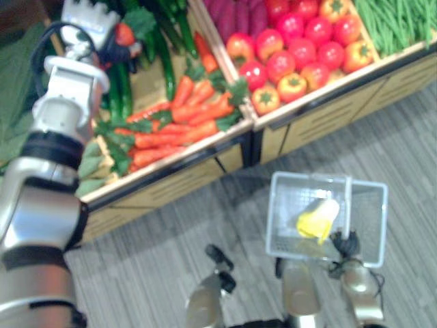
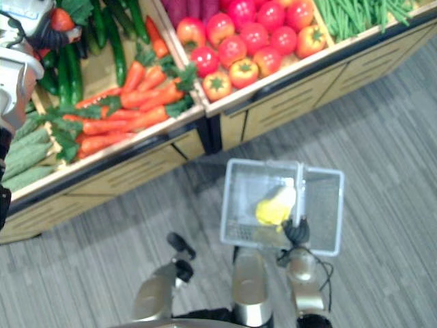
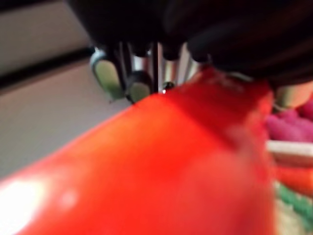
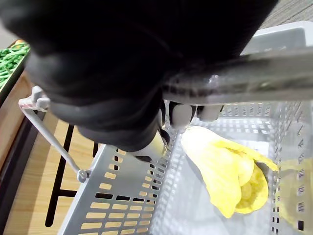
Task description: Pick vegetable in the basket
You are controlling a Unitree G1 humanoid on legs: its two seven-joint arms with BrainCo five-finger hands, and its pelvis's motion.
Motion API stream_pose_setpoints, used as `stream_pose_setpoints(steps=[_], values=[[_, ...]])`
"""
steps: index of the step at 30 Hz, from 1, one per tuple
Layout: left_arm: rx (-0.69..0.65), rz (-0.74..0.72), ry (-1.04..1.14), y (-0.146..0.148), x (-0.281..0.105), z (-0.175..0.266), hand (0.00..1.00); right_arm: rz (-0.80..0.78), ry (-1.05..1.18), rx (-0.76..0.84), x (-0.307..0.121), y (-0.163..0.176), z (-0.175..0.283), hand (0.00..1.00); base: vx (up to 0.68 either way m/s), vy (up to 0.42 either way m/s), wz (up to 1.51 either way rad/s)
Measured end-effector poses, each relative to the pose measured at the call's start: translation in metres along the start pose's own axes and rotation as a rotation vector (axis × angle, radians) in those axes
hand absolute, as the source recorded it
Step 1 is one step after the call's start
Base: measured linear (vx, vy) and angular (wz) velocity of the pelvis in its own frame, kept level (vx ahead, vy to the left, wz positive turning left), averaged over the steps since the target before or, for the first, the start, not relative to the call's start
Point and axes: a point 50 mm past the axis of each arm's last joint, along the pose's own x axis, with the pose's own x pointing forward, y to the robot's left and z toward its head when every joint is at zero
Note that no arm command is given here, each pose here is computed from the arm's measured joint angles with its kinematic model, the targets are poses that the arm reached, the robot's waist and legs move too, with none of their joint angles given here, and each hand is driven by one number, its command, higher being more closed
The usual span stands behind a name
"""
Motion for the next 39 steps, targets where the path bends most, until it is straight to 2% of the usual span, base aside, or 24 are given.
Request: stream_pose_setpoints(steps=[3, 4, 5, 8, 10, 13, 21, 26, 31, 34, 39], values=[[-0.118, 0.01, -0.031, -0.017, -0.019, 0.026, 1.0, -0.003, 0.036, -0.008, -0.001, -0.001, -0.007, 1.0, -0.06, 0.007, -0.03], [-0.244, -0.023, -0.025, -0.032, -0.036, 0.043, 1.0, -0.003, 0.053, -0.009, -0.003, -0.001, -0.011, 1.0, -0.02, -0.01, -0.25], [-0.312, -0.041, -0.018, -0.04, -0.046, 0.052, 1.0, -0.003, 0.064, -0.009, -0.005, 0.0, -0.014, 1.0, 0.01, -0.002, -0.41], [-0.694, -0.141, 0.01, -0.067, -0.122, 0.111, 1.0, -0.012, 0.104, -0.021, -0.016, -0.002, -0.023, 1.0, 0.05, -0.026, -0.5], [-0.983, -0.322, 0.027, -0.076, -0.2, 0.175, 1.0, -0.042, 0.113, -0.043, -0.023, -0.007, -0.025, 1.0, 0.02, -0.055, -0.97], [-1.131, -0.547, 0.138, -0.086, -0.266, 0.209, 1.0, -0.001, 0.067, -0.071, -0.022, 0.008, -0.013, 1.0, 0.05, -0.002, -1.56], [-1.229, -0.645, 0.225, -0.088, -0.291, 0.228, 1.0, 0.136, -0.023, -0.121, -0.035, 0.032, 0.004, 1.0, 0.04, 0.166, -1.77], [-1.19, -0.722, 0.179, -0.1, -0.29, 0.241, 1.0, 0.22, -0.111, -0.111, -0.036, 0.049, 0.026, 1.0, 0.03, 0.133, -1.52], [-1.184, -0.701, 0.17, -0.101, -0.28, 0.239, 1.0, 0.371, -0.153, -0.104, -0.044, 0.091, 0.038, 1.0, 0.06, -0.005, -1.15], [-1.236, -0.69, 0.171, -0.095, -0.277, 0.242, 1.0, 0.419, -0.208, -0.108, -0.038, 0.102, 0.054, 1.0, -0.06, -0.07, -0.93], [-1.277, -0.829, 0.057, -0.084, -0.3, 0.277, 1.0, 0.541, -0.273, -0.152, -0.047, 0.12, 0.063, 1.0, 0.04, -0.094, -0.72]])
